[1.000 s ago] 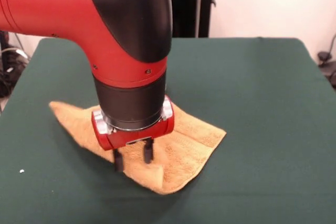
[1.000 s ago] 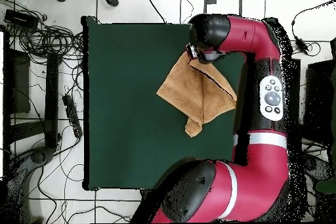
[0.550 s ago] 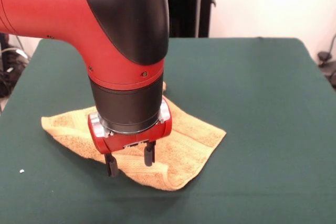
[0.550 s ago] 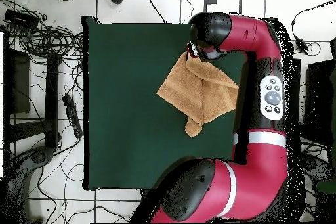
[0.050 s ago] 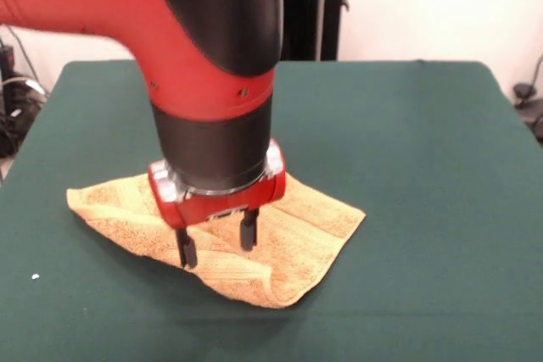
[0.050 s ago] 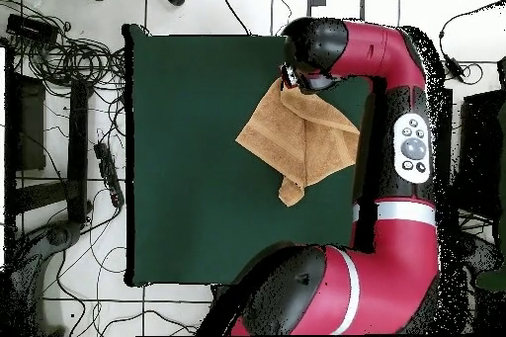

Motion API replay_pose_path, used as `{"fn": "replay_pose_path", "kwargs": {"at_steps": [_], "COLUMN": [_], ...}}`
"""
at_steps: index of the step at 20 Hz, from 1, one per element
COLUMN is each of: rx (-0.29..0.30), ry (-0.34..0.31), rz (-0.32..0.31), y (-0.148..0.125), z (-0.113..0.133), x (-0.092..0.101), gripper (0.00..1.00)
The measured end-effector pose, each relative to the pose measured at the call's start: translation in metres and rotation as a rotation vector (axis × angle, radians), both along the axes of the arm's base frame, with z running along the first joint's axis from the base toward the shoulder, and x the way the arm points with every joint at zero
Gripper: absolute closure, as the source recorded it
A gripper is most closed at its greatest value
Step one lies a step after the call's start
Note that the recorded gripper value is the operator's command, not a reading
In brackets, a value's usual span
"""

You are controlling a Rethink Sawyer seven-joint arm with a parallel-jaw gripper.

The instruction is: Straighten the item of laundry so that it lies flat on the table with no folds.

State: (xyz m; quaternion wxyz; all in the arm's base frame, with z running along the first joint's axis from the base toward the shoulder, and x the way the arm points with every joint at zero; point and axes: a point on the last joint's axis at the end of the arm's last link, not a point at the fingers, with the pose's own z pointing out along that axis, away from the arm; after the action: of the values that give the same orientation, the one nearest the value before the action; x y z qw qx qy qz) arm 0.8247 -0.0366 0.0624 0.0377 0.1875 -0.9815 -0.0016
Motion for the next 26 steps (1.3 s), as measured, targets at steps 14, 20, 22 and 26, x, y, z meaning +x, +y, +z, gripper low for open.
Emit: {"fn": "replay_pose_path", "kwargs": {"at_steps": [14, 20, 22, 26], "rx": [0.02, 0.029, 0.027, 0.027], "ry": [-0.123, -0.169, -0.179, -0.208], "rz": [0.065, 0.066, 0.067, 0.069], "y": [0.041, 0.048, 0.049, 0.05], "z": [0.054, 0.046, 0.041, 0.029], "x": [-0.043, -0.057, -0.061, -0.071], "gripper": [0.0, 0.0, 0.0, 0.0]}}
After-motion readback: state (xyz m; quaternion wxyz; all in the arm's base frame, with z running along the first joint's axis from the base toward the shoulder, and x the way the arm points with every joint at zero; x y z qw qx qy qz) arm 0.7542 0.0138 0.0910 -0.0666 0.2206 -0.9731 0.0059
